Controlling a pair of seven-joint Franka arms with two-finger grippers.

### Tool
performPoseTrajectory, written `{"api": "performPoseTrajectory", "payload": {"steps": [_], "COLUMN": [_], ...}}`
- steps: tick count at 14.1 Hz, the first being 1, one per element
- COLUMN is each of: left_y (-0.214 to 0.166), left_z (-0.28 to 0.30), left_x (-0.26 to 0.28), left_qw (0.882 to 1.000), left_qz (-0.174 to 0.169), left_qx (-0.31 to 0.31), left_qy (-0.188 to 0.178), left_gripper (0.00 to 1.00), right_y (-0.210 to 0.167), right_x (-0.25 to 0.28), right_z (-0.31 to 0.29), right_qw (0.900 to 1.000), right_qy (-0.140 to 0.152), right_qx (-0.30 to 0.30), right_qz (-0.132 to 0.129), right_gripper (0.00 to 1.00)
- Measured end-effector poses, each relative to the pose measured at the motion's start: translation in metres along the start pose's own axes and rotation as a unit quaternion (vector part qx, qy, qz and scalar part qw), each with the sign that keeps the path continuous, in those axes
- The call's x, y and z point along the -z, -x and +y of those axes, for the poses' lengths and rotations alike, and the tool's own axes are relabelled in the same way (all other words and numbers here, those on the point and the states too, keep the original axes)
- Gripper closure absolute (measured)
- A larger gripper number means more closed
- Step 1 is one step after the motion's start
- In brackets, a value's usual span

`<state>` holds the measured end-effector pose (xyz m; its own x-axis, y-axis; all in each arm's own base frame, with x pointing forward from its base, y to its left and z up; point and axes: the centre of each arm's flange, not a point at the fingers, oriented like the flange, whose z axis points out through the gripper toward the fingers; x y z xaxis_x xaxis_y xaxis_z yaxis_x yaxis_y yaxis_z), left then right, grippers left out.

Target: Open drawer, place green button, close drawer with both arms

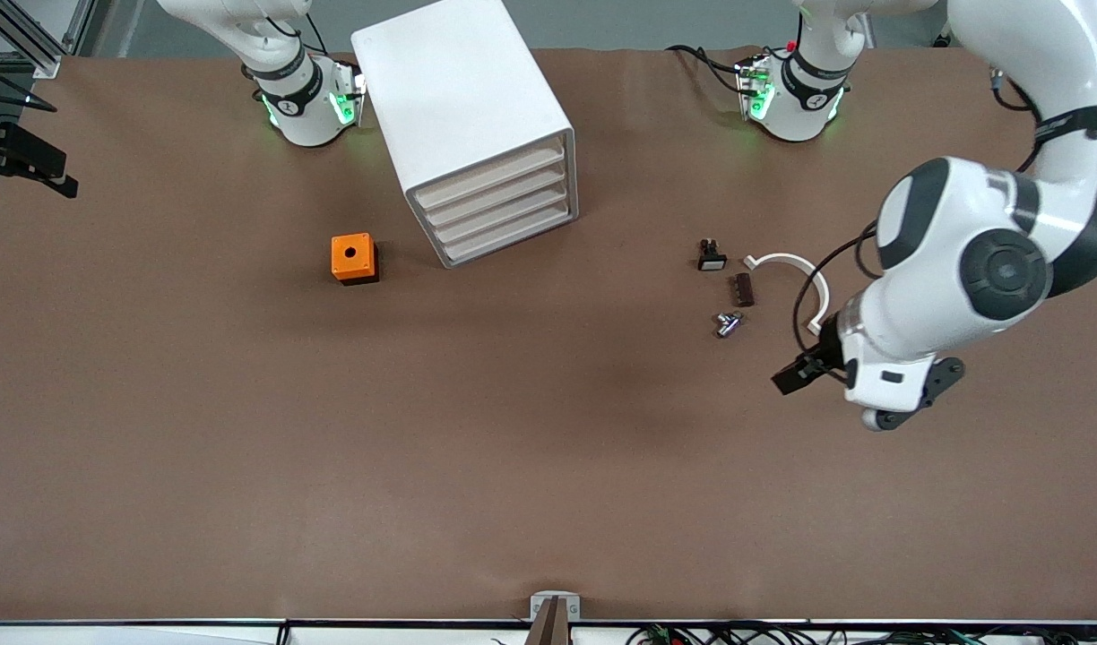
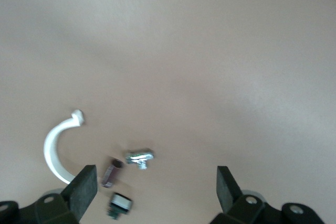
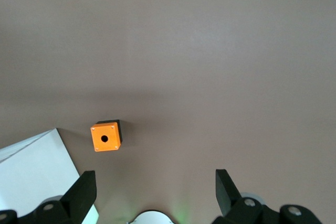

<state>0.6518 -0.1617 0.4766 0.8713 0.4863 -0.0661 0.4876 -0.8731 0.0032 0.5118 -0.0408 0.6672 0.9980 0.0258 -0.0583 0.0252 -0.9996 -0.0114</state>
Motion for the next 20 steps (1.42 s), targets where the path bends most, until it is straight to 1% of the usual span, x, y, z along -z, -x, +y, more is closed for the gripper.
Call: {"api": "performPoseTrajectory", "payload": {"steps": [2, 4, 7, 9, 12, 15, 20], "left_y": [-0.006, -0.004, 0.012, 0.023, 0.043, 0.06, 0.067], "left_z": [-0.03, -0.061, -0.102, -0.124, -0.144, -0.16, -0.164], "left_x": [0.035, 0.073, 0.123, 0.143, 0.155, 0.16, 0.157], "left_qw": [0.999, 0.997, 0.99, 0.986, 0.985, 0.986, 0.977], "left_qz": [0.011, 0.023, 0.031, 0.037, 0.04, 0.038, 0.032], "left_qx": [-0.043, -0.079, -0.132, -0.16, -0.167, -0.164, -0.208], "left_qy": [-0.001, -0.011, -0.026, -0.032, -0.029, -0.022, -0.024], "left_gripper": [0.0, 0.0, 0.0, 0.0, 0.0, 0.0, 0.0], "right_y": [0.001, 0.004, 0.009, 0.011, 0.013, 0.018, 0.02], "right_x": [0.001, 0.003, 0.008, 0.01, 0.01, 0.01, 0.01], "right_z": [0.0, 0.001, 0.004, 0.009, 0.014, 0.022, 0.012], "right_qw": [1.0, 1.0, 1.0, 0.999, 1.0, 1.0, 1.0], "right_qy": [-0.009, -0.011, -0.011, -0.012, -0.012, -0.013, -0.012], "right_qx": [-0.005, -0.003, 0.023, 0.028, 0.022, 0.0, -0.001], "right_qz": [0.002, 0.005, 0.01, 0.012, 0.012, 0.012, 0.012], "right_gripper": [0.0, 0.0, 0.0, 0.0, 0.0, 0.0, 0.0]}}
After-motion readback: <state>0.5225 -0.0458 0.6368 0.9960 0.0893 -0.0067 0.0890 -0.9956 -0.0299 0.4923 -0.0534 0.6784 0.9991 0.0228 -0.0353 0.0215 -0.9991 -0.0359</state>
